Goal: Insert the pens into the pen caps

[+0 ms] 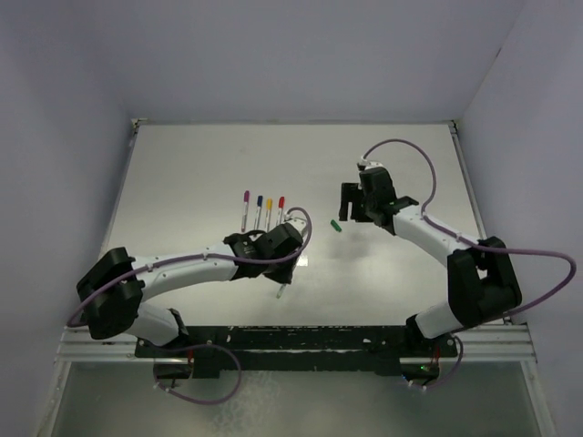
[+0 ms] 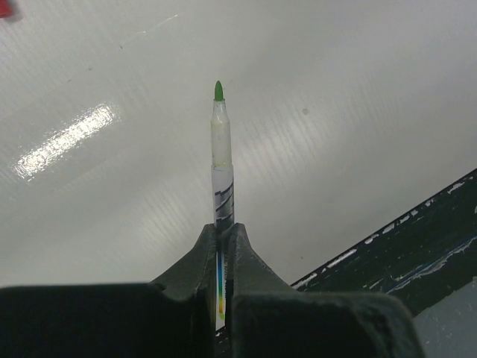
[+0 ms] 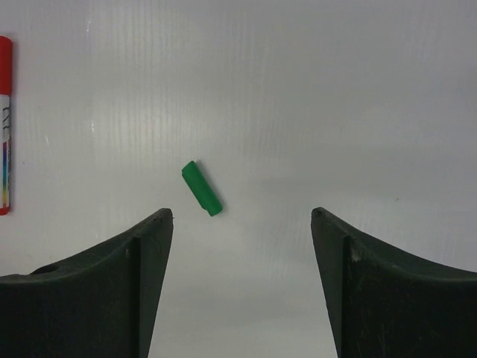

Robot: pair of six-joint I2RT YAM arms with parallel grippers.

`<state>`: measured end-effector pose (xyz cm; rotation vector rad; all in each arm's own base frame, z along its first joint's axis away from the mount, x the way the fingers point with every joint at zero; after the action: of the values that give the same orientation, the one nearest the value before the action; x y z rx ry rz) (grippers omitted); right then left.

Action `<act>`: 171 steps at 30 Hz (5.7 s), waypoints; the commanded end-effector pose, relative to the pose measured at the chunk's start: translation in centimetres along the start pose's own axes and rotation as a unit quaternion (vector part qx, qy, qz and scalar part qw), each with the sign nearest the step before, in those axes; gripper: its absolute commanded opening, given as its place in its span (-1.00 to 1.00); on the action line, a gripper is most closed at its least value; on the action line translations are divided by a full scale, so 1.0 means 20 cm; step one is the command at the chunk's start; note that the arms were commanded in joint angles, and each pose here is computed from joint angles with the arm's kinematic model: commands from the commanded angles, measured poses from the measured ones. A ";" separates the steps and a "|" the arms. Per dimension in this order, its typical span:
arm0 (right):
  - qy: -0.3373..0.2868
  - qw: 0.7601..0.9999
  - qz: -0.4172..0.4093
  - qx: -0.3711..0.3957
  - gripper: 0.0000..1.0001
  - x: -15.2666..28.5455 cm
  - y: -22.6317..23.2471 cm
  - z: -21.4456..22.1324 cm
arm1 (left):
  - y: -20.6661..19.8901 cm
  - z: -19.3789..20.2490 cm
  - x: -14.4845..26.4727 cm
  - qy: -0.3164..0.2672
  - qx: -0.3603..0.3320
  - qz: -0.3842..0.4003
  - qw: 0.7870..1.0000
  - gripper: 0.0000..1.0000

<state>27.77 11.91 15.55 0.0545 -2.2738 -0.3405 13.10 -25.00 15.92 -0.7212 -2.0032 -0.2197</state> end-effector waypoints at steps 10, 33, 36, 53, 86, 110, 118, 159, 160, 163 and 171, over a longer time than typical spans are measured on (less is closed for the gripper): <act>0.064 0.993 -0.063 0.071 0.26 -0.13 0.07 -0.02 | -0.03 -0.01 0.08 -0.068 -0.002 0.069 0.995 -1.00; 0.068 0.987 -0.006 0.147 0.13 -0.26 0.17 0.05 | -0.03 0.01 0.04 -0.058 0.013 0.069 0.996 -1.00; 0.073 0.986 0.003 0.148 0.10 -0.28 0.17 0.06 | -0.03 0.01 0.03 -0.057 0.013 0.069 0.996 -1.00; 0.118 0.980 0.033 0.158 -0.36 -0.32 0.16 0.18 | -0.02 0.02 0.02 -0.057 0.016 0.056 0.997 -1.00; -0.180 0.952 -0.247 0.017 -1.00 0.49 0.23 0.03 | -0.16 -0.23 -0.03 -0.268 -0.026 0.187 0.945 -1.00; -0.345 0.860 -0.371 -0.054 -1.00 0.72 0.11 0.13 | -0.23 -0.29 -0.01 -0.396 -0.023 0.260 0.880 -1.00; -0.342 0.861 -0.372 -0.062 -1.00 0.71 0.12 0.13 | -0.21 -0.26 0.05 -0.438 -0.019 0.264 0.859 -1.00; -0.312 0.846 -0.425 -0.082 -1.00 0.69 0.16 0.17 | -0.21 -0.30 0.04 -0.451 -0.010 0.257 0.855 -1.00; -0.311 0.846 -0.425 -0.082 -1.00 0.69 0.16 0.17 | -0.22 -0.30 0.04 -0.450 -0.009 0.258 0.855 -1.00; -0.307 0.847 -0.427 -0.080 -1.00 0.68 0.16 0.18 | -0.21 -0.30 0.04 -0.451 -0.008 0.258 0.855 -1.00; -0.274 0.854 -0.435 -0.079 -1.00 0.64 0.16 0.23 | -0.22 -0.33 0.07 -0.470 0.005 0.258 0.844 -1.00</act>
<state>16.51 13.77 23.18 0.9653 -2.6885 -1.1204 14.61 -30.32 18.53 -1.4848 -2.5002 0.4455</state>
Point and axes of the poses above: each gripper's point midway between its finger pads, its own x axis back along the fingers, its own y axis along the line the jaws close on, z = x × y, the point moved 10 cm from there along x, back along the fingers, and after that the axes turned 9 degrees about -x, right-handed, at the moved point
